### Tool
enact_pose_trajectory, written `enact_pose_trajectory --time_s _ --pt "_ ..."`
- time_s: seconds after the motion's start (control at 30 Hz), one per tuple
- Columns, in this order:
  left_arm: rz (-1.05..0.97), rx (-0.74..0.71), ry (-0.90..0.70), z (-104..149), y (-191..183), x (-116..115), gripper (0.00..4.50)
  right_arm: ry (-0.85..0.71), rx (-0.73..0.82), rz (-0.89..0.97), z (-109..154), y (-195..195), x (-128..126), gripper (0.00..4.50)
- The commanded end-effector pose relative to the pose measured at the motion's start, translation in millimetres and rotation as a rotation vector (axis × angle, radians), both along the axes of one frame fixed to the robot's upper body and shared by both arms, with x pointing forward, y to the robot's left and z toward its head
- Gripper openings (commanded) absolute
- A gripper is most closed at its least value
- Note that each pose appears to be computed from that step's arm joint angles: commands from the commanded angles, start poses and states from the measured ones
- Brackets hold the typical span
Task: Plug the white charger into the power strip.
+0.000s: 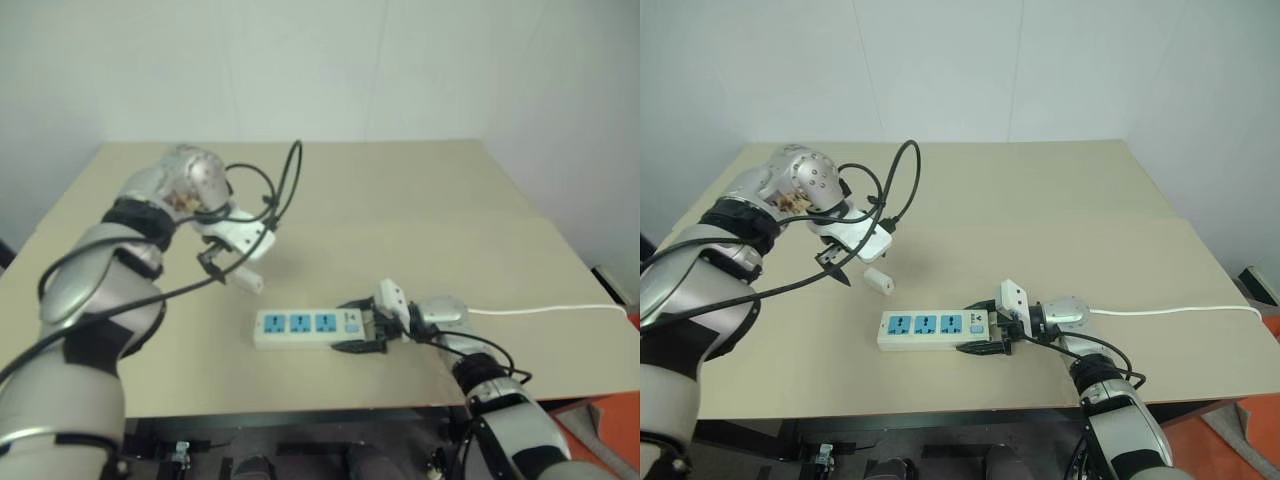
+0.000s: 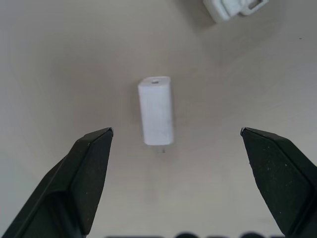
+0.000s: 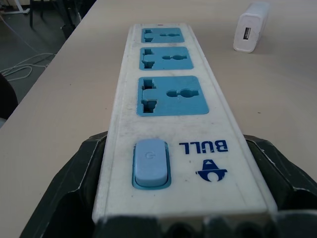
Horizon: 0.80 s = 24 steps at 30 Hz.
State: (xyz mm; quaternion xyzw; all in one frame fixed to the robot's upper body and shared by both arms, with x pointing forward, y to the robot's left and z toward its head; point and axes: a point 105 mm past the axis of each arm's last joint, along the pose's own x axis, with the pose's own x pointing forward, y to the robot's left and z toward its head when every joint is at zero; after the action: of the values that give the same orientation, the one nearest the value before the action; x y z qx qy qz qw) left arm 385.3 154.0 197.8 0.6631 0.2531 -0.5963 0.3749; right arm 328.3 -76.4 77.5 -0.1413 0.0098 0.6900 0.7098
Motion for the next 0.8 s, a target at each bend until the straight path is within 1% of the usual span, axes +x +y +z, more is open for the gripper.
enact_pose_trajectory --time_s 0.03,0.2,0.37,0.5,0.8 --pt "-0.038 0.007 -0.038 14 -7 2 4.5 0.03 -0.022 -0.012 -6 -6 -3 3.42" --pt "-0.062 0.044 -0.054 7 -13 5 4.5 0.031 -0.025 -0.026 -5 -10 -2 3.42" --pt "-0.084 0.035 -0.096 -2 -31 12 4.5 0.035 -0.026 -0.035 -3 -12 -2 3.42" --pt "-0.071 0.039 -0.121 -8 -33 17 4.5 0.037 -0.017 -0.047 -3 -12 -2 3.42" --pt "-0.058 0.045 -0.122 -24 -38 20 4.5 0.037 -0.005 -0.072 -2 -13 -6 3.42"
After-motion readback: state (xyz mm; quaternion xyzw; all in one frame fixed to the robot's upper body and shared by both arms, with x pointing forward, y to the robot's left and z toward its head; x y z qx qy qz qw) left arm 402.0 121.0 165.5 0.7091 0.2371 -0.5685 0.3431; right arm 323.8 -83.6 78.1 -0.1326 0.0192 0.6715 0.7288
